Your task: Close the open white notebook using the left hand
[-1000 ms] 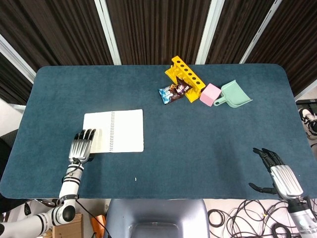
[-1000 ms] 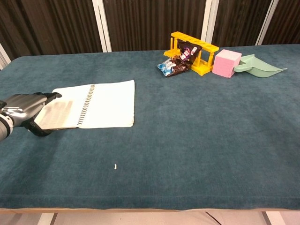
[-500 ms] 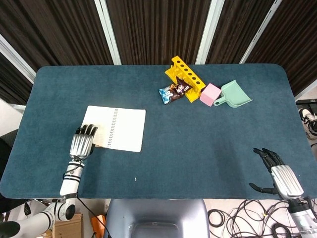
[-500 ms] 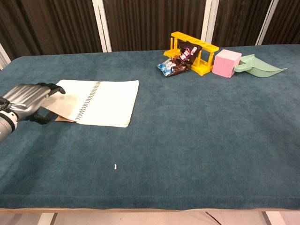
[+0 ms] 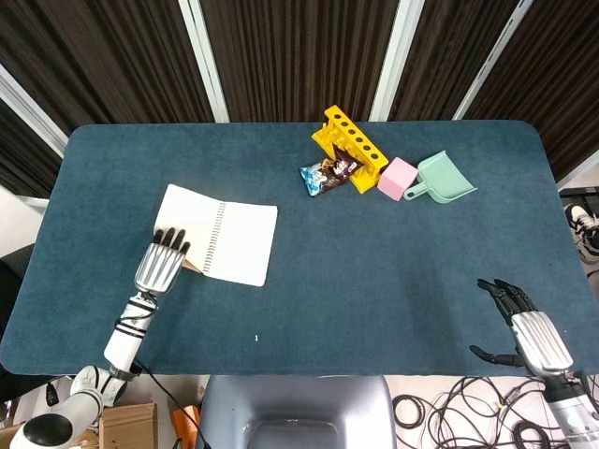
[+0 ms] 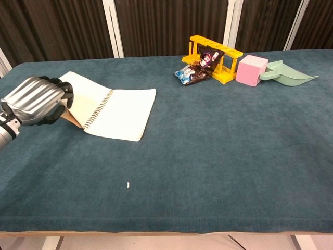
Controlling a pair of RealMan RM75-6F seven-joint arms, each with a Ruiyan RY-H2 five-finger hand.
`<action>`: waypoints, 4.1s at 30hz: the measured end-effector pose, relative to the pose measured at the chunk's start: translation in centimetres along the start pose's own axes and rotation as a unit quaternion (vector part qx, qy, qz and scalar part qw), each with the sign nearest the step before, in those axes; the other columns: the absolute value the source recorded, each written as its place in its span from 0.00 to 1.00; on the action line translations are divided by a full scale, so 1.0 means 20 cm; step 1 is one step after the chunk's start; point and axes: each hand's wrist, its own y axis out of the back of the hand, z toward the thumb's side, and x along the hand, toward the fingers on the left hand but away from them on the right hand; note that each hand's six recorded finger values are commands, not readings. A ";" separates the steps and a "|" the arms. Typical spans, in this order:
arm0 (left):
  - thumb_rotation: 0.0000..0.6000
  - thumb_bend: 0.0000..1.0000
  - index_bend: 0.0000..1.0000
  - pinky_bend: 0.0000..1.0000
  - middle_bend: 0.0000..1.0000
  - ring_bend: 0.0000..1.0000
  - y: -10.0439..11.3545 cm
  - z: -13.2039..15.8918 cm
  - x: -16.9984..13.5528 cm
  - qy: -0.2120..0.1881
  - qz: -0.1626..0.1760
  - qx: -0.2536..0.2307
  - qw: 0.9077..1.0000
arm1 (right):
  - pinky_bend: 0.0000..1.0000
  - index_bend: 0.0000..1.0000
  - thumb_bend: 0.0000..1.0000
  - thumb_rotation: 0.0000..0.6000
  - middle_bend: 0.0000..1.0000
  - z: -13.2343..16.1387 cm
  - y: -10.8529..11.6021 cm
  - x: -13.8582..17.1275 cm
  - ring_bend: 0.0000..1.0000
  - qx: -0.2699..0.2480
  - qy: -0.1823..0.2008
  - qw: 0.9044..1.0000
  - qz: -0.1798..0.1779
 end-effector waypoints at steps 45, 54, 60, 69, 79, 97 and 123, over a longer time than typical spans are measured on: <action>1.00 0.54 0.32 0.38 0.24 0.23 0.40 0.65 0.20 -0.204 0.141 0.099 0.964 | 0.08 0.07 0.00 1.00 0.13 -0.01 0.01 0.02 0.03 -0.008 -0.005 1.000 -0.009; 1.00 0.54 0.31 0.37 0.22 0.22 0.36 0.81 0.31 -0.174 0.096 0.045 0.979 | 0.08 0.07 0.00 1.00 0.13 -0.01 0.01 0.02 0.03 -0.007 -0.007 1.000 -0.009; 1.00 0.53 0.28 0.37 0.20 0.21 0.36 0.93 0.31 -0.182 0.079 0.002 0.980 | 0.08 0.07 0.00 1.00 0.13 -0.02 0.00 0.02 0.03 -0.006 -0.011 1.000 -0.008; 1.00 0.49 0.25 0.40 0.21 0.24 0.54 0.98 0.22 -0.179 0.130 -0.181 0.958 | 0.08 0.07 0.00 1.00 0.13 -0.01 0.02 0.02 0.03 -0.005 -0.008 1.000 -0.012; 1.00 0.49 0.19 0.34 0.19 0.21 0.75 0.67 0.00 -0.134 0.153 -0.359 0.911 | 0.08 0.07 0.00 1.00 0.13 -0.01 0.00 0.00 0.03 -0.002 -0.003 1.000 -0.011; 0.00 0.42 0.10 0.14 0.14 0.09 0.27 0.17 0.05 0.042 -0.118 -0.381 0.916 | 0.08 0.07 0.00 1.00 0.13 0.00 0.00 -0.02 0.03 0.003 -0.004 1.000 -0.005; 0.00 0.41 0.10 0.12 0.14 0.08 0.15 0.57 0.20 -0.009 -0.180 -0.257 0.950 | 0.08 0.07 0.00 1.00 0.13 -0.04 -0.01 0.02 0.03 -0.001 -0.014 1.000 -0.008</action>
